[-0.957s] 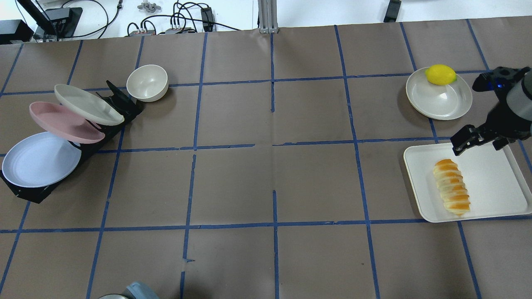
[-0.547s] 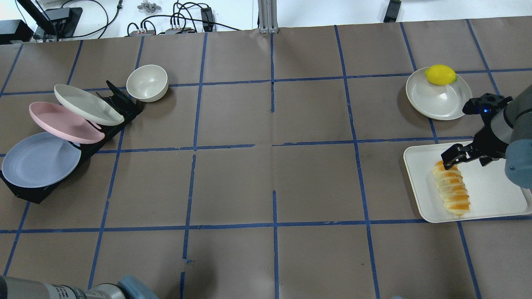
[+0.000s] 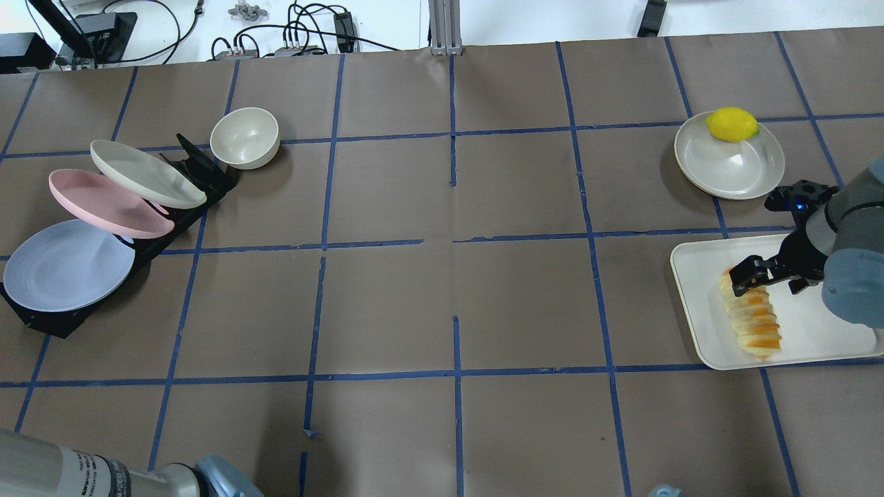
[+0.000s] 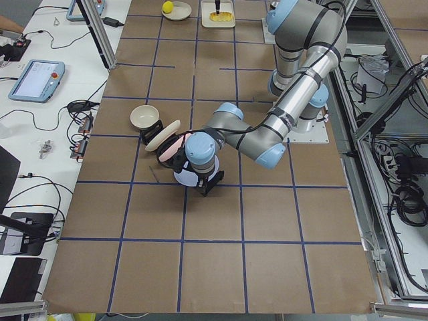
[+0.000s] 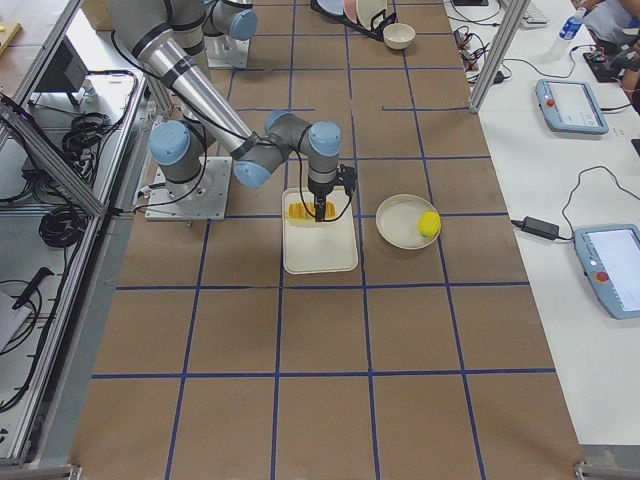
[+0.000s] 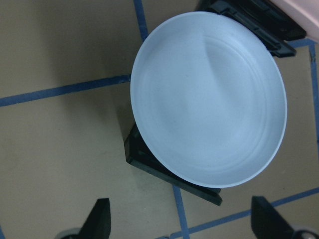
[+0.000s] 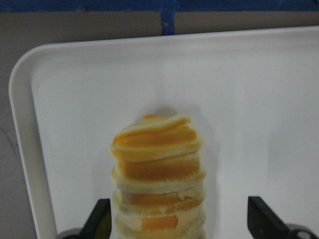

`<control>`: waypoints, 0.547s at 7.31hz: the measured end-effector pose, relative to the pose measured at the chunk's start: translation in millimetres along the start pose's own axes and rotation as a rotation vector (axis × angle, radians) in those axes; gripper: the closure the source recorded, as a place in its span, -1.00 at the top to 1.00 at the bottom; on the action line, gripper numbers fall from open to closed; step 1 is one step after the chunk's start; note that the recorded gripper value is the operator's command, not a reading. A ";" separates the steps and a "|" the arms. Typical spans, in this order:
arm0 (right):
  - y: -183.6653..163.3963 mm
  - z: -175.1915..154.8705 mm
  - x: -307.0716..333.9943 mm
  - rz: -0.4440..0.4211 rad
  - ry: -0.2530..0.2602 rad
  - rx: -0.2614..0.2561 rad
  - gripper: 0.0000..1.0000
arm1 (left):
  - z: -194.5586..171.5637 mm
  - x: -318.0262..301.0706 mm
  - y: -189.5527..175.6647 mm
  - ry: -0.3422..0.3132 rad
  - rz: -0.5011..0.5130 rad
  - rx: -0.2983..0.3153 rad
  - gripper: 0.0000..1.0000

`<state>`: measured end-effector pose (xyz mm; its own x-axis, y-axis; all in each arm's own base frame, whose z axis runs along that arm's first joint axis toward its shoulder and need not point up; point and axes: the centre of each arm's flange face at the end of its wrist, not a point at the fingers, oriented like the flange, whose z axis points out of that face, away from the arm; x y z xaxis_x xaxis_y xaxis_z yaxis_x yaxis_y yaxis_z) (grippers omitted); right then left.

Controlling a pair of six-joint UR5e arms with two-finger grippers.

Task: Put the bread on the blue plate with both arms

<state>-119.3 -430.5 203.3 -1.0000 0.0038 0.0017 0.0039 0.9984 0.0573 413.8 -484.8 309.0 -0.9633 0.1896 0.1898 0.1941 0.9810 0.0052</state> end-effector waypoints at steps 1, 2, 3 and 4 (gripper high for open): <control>2.9 7.6 -1.7 0.012 -0.006 -0.013 0.90 | 14.0 -4.2 -11.3 0.004 0.008 -0.004 0.98; 6.0 13.0 -3.6 0.018 -0.011 -0.021 0.89 | 30.6 -2.4 -27.7 0.014 0.027 -0.016 0.96; 9.4 17.6 -6.0 0.020 -0.015 -0.025 0.85 | 45.0 0.4 -42.6 0.024 0.047 -0.026 0.91; 11.8 21.0 -7.7 0.024 -0.016 -0.025 0.52 | 56.1 -0.4 -51.1 0.033 0.056 -0.034 0.91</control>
<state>-111.5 -417.5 183.1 -0.9995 0.0285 -0.0130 0.0273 0.9962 0.0827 393.9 -532.6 253.6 -0.9441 0.2424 0.2235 0.2545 0.9667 0.0267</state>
